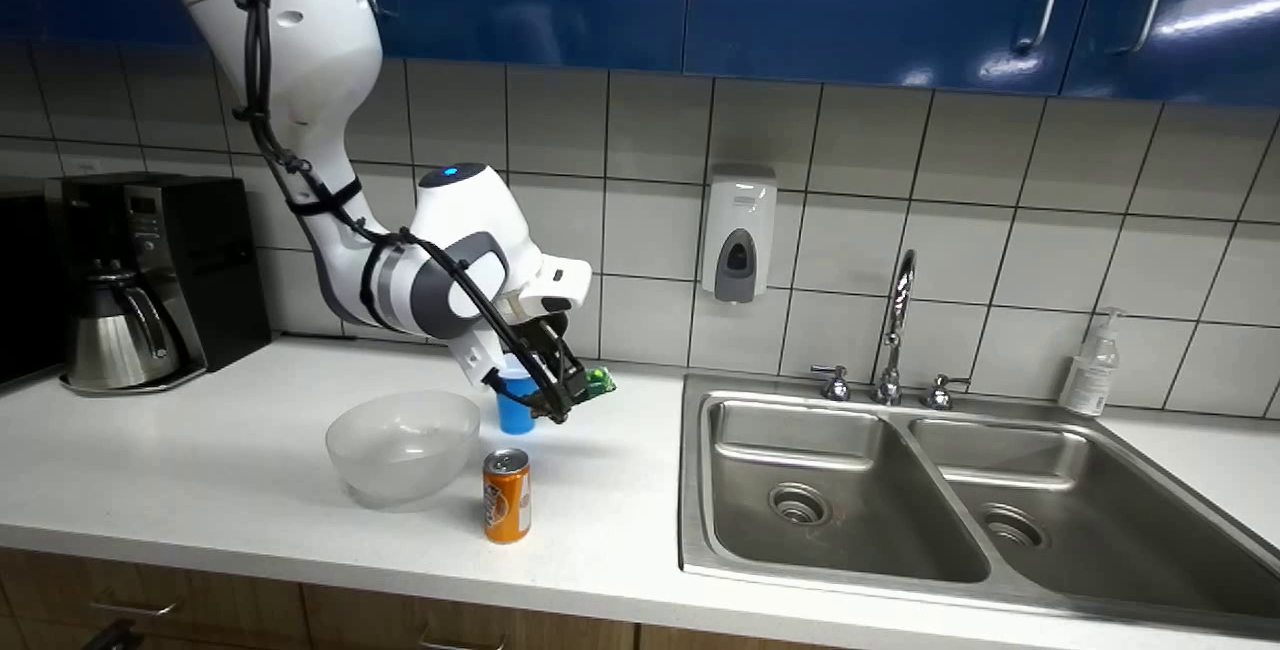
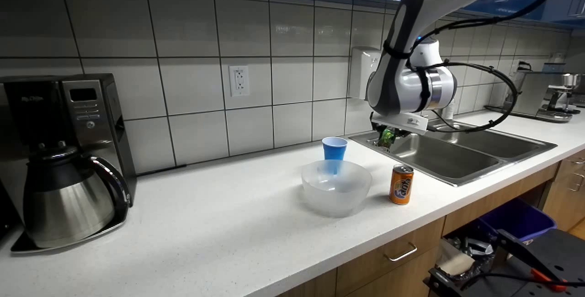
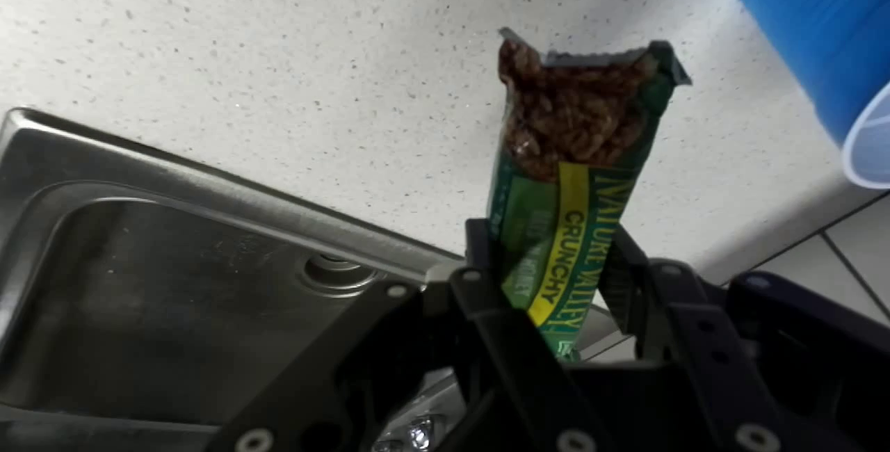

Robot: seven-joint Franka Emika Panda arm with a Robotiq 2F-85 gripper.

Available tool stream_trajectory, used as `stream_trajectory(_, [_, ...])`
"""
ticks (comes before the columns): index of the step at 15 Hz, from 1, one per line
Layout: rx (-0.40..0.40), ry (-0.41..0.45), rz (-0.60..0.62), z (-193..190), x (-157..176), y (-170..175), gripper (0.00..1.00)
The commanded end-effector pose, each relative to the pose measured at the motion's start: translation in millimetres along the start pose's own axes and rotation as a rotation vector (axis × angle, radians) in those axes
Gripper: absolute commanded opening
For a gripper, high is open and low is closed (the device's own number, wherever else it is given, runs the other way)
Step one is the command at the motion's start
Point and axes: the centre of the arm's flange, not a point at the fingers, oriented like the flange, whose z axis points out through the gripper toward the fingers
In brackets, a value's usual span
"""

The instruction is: Put the candy bar in the bowl

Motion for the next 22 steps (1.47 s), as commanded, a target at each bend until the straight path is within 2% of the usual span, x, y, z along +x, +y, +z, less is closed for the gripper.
stream_trajectory(1, [0.065,-0.006,-0.097,-35.5,-15.1,-0.3,0.15])
stream_trajectory(12, [0.2,-0.109,-0.444,-68.2,-70.5,-43.1,0.15])
stream_trajectory(17, [0.278,-0.23,-0.615,-72.8,-105.9,-61.7,0.15])
stream_trajectory(22, [0.29,-0.314,-0.692,-64.7,-119.3,-66.1,0.15])
